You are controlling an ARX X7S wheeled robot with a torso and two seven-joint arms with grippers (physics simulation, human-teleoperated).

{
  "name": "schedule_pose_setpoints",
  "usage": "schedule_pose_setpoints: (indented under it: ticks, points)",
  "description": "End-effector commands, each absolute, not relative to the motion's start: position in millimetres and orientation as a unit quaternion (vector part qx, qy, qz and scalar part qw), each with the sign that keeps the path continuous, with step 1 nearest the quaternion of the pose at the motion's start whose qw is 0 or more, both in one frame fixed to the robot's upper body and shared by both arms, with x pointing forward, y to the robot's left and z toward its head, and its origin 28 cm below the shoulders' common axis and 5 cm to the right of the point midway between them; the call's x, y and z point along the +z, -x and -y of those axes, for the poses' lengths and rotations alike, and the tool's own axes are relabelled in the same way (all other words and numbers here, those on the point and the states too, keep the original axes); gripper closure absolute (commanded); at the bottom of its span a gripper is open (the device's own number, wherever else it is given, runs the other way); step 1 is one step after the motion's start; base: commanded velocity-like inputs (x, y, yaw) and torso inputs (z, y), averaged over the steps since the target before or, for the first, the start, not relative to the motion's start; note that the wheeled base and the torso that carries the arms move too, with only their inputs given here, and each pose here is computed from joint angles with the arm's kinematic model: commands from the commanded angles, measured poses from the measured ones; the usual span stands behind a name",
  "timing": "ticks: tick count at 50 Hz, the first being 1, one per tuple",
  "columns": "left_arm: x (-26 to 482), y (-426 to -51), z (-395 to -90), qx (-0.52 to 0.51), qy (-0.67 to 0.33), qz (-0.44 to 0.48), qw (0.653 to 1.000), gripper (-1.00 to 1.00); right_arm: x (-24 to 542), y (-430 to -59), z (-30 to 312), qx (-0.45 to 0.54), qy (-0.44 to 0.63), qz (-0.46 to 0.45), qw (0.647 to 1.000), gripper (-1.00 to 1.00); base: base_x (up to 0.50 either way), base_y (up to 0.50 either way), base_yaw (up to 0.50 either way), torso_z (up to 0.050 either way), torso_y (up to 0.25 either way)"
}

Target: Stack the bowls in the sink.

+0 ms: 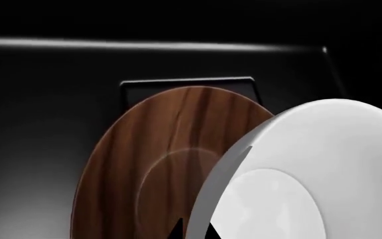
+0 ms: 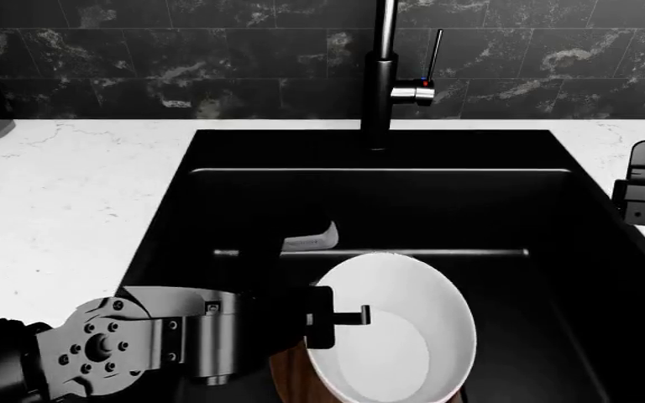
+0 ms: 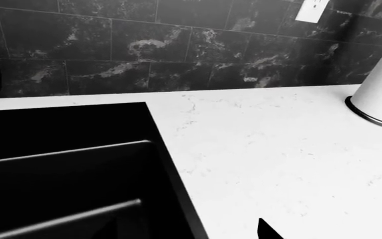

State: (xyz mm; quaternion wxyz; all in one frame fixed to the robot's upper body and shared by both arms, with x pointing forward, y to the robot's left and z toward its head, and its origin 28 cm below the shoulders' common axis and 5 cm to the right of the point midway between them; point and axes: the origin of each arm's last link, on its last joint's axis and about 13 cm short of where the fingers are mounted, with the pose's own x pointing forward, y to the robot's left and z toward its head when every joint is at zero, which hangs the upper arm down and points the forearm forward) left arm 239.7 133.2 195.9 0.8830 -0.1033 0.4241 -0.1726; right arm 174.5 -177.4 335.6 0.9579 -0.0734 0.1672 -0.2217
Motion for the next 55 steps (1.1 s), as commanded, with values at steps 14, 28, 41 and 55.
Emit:
schedule_pose_setpoints:
  ticks: [14,28,41,55]
  points:
    - [183.8,-245.7,-130.7,-0.166,0.122,-0.432,0.878,1.00,331.3,-174.0,179.1,-0.222,0.073,-0.172,0.957,-1.00,0.00,0.00,0.00,0.000,0.000]
    - [173.6,-255.8,-132.8,-0.147,0.131,-0.433,0.880,1.00,328.3,-172.6,181.2,-0.224,0.072,-0.175,0.956,-1.00,0.00,0.00,0.00,0.000,0.001]
    - [168.9,-254.4,-134.7,-0.147,0.126,-0.439,0.878,1.00,327.4,-173.0,181.3,-0.223,0.072,-0.176,0.956,-1.00,0.00,0.00,0.00,0.000,0.000]
    - [159.0,-259.7,-136.2,-0.135,0.131,-0.439,0.879,1.00,325.3,-172.8,182.2,-0.224,0.072,-0.178,0.955,-1.00,0.00,0.00,0.00,0.000,0.000]
